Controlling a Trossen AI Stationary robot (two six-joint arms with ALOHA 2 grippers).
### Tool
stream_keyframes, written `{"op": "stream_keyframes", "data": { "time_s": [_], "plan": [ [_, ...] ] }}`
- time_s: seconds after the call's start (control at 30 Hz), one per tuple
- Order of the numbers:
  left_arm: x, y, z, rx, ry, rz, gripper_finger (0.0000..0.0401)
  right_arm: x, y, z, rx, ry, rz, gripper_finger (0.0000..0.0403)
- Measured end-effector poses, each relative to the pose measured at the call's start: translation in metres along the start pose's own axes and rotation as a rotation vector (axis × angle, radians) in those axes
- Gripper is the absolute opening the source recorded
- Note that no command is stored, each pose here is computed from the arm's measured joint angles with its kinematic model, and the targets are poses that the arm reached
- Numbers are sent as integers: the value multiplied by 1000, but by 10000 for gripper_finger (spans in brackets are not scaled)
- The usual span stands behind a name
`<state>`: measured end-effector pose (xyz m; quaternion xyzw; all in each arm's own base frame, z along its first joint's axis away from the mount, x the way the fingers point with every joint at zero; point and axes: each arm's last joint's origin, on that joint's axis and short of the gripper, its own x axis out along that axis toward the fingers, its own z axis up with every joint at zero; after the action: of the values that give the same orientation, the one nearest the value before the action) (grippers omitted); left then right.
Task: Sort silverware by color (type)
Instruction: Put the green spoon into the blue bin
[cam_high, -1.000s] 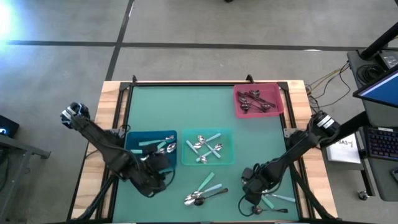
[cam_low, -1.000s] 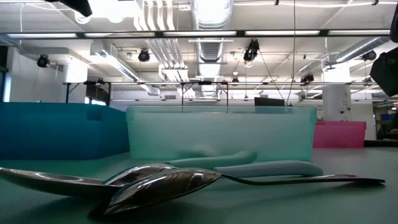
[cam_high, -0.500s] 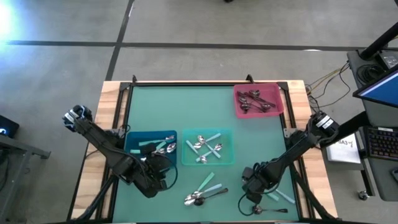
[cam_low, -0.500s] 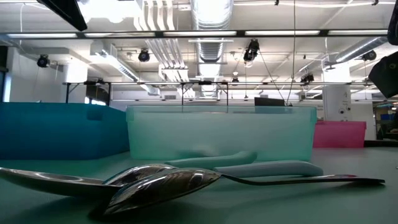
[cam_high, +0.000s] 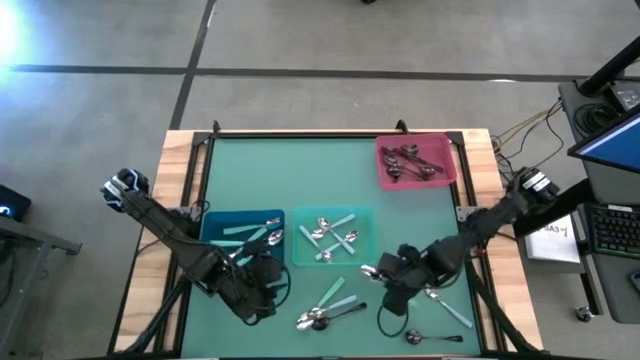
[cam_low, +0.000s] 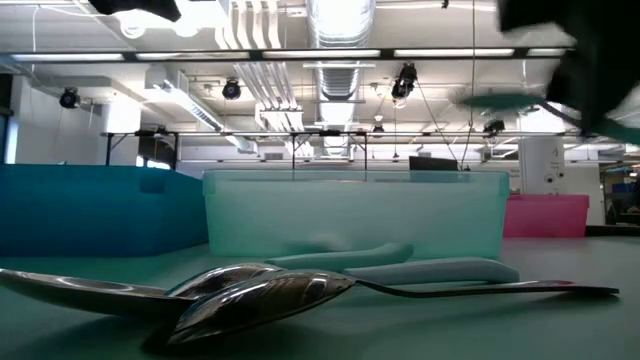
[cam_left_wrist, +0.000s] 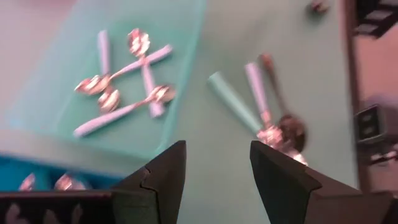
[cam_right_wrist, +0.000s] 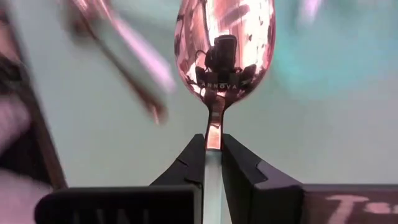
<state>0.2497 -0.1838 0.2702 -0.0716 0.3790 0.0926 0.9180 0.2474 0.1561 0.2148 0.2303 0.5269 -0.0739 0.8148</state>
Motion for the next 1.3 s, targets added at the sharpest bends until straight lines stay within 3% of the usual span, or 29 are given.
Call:
{"op": "stream_keyframes", "data": {
  "time_s": [0.13,0.4,0.53,0.7,1.13,1.3],
  "plan": [
    [11,-5,8,10,-100,-53,164,-27,14,32,-132,-247,69,19],
    [40,-12,34,93,-367,-77,164,-48,45,75,-437,-546,71,19],
    [48,-16,36,124,-396,-60,164,-52,57,85,-551,-616,19,19],
    [50,-15,36,94,-456,70,164,-58,70,97,-644,-707,0,19],
    [50,-21,42,102,-530,35,160,-58,78,106,-745,-780,-14,19],
    [49,-22,43,97,-540,30,118,-58,78,106,-745,-784,-12,19]
  ]
}}
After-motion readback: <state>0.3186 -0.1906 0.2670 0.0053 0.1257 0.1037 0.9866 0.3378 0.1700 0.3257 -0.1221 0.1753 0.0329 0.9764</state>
